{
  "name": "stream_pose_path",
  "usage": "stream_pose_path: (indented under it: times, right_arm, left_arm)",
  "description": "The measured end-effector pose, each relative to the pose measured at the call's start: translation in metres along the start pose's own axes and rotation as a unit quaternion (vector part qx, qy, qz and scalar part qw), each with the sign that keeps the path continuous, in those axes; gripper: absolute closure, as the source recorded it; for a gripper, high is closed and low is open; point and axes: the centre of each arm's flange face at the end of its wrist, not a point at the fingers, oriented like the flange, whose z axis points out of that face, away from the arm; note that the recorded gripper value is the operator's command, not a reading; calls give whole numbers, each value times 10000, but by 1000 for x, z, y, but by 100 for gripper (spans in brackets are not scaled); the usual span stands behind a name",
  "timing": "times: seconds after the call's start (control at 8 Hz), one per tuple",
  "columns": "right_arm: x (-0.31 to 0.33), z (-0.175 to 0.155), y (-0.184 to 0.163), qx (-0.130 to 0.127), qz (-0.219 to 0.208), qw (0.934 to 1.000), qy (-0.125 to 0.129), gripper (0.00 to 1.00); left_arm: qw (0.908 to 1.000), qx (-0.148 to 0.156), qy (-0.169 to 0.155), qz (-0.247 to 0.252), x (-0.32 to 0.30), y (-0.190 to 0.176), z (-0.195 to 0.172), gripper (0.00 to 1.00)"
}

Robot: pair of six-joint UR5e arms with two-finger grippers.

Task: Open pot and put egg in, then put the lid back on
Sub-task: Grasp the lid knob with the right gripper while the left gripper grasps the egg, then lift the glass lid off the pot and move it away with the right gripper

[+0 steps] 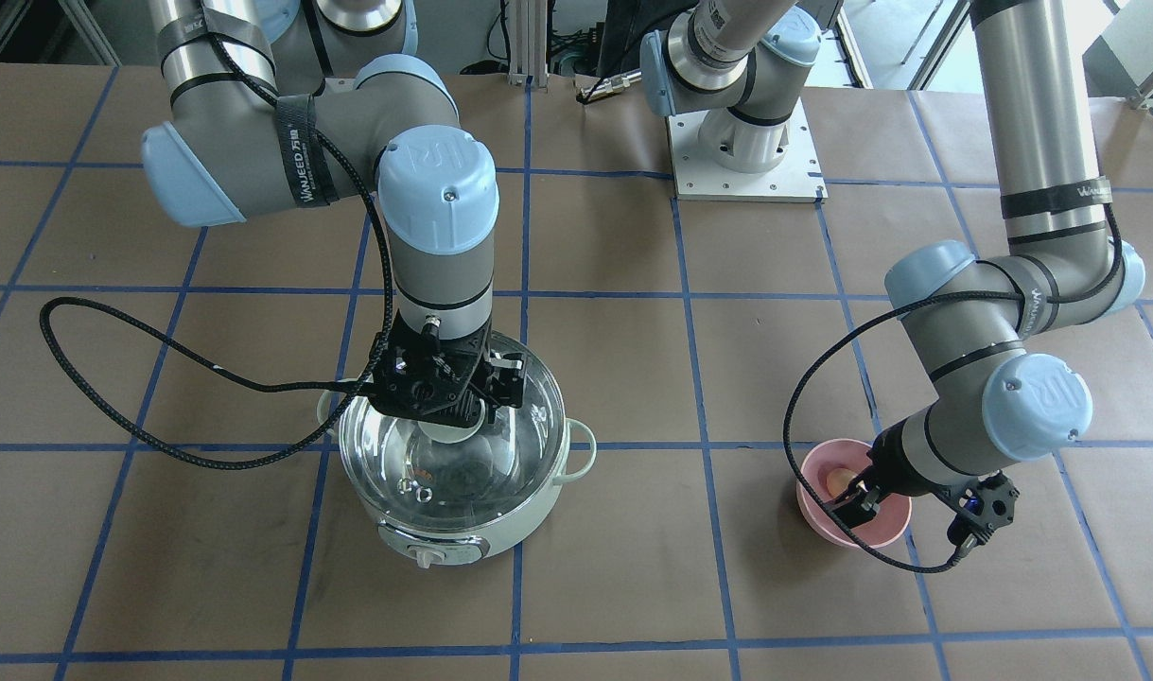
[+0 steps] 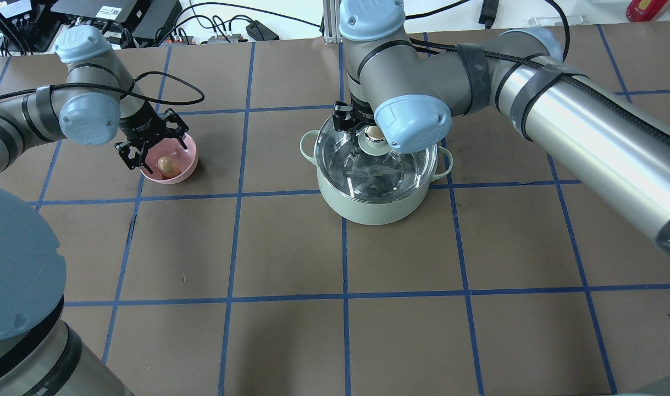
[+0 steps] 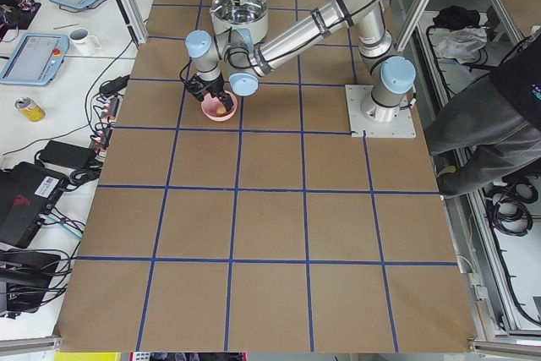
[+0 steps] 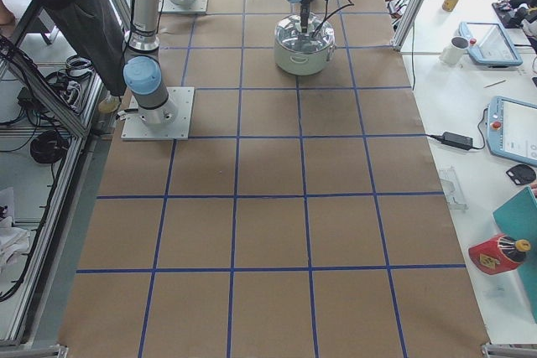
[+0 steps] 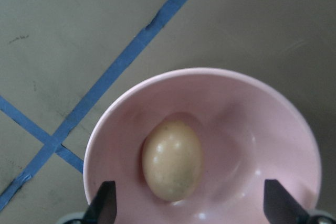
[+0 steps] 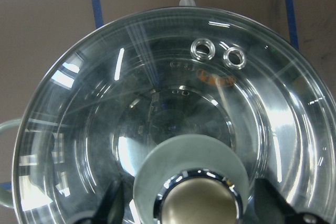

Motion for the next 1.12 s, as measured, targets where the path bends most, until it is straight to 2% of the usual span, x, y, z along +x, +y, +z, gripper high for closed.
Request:
stream_pose_path:
  times: [0.25,0.62,0.75,0.88,1.12]
  right_arm:
    - [2,-6,-3,43,15,10000,-54,100]
    - [2,-16,-8,96,-1,9997,-223,100]
    - [3,-21,-9,128,-64,9996,-263,100]
    - [9,-32,-13,204,-145,9992,-304,100]
    - [49,-67,-24,349,-430,9977,-382,100]
  left_arm:
    - [10000,-63,-28,-6,1,0,9,7]
    - [9999,-101,-47,0,3,-4,24,7]
    - [9999,-101,-46,0,3,-5,26,13]
    - [9999,-104,-49,0,4,-6,28,26]
    - [10000,-95,-31,-3,4,-7,30,64]
